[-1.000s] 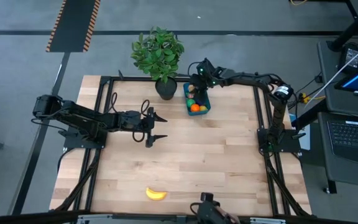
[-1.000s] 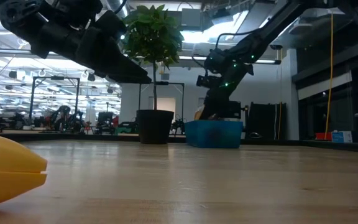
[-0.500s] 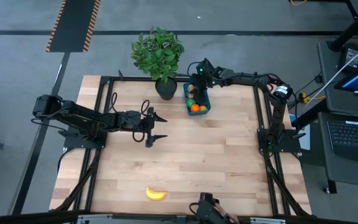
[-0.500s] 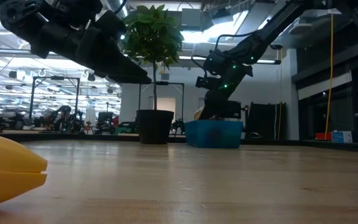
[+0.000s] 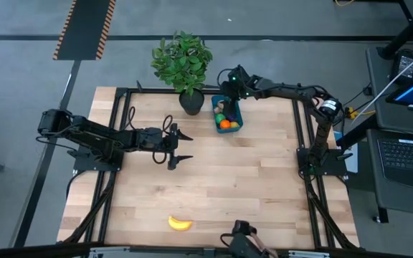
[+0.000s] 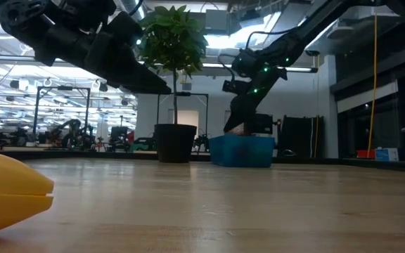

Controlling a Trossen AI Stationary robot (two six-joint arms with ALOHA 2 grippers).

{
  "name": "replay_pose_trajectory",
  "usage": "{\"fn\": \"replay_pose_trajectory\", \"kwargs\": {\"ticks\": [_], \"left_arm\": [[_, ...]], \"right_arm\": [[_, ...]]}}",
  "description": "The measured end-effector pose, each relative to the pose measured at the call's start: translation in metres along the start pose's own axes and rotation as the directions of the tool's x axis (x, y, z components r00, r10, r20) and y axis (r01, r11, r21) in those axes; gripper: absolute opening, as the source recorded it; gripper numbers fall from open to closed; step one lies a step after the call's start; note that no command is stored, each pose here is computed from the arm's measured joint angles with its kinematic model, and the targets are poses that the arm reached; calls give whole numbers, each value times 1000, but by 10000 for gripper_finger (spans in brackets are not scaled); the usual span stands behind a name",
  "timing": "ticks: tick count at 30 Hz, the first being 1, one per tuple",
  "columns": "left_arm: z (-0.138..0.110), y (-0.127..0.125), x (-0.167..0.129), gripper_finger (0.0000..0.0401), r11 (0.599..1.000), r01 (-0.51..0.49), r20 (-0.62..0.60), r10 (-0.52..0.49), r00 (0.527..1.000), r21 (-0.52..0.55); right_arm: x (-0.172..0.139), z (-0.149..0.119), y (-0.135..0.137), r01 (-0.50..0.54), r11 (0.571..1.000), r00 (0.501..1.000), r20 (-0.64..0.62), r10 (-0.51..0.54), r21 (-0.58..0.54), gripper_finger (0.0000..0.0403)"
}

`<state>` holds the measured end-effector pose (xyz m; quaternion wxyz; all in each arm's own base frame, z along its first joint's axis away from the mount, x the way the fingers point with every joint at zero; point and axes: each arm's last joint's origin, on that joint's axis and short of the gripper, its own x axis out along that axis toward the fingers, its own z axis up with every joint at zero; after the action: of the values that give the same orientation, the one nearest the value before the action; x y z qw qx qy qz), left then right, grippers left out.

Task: Pick and placing Produce into tupperware
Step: Put the banana into the blue bin

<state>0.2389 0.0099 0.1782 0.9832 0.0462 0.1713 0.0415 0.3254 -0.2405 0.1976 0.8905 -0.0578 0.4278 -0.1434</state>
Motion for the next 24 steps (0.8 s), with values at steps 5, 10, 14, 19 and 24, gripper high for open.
{"fn": "replay_pose_trajectory", "kwargs": {"ticks": [5, 10, 14, 19, 24], "left_arm": [[1, 0, 0, 331, 1000, 0, 6, 0, 1000, -2], [2, -1, 0, 331, 1000, 2, 19, -2, 1000, -4], [2, -1, 0, 331, 1000, 2, 24, -2, 1000, -5], [4, -1, -1, 331, 1000, 1, 40, -1, 999, -13], [2, -6, -10, 331, 999, 21, 108, -17, 994, -33]], "right_arm": [[-21, 7, -1, 8, 997, 1000, 22, -10, 75, 293], [-45, 6, 7, -89, 988, 996, 20, 87, 130, 293], [-68, 2, 22, -193, 970, 978, 113, 177, 147, 293], [-95, -17, 53, -194, 973, 952, 264, 155, 126, 293], [-115, -50, 94, -236, 966, 894, 414, 173, 107, 294]]}}
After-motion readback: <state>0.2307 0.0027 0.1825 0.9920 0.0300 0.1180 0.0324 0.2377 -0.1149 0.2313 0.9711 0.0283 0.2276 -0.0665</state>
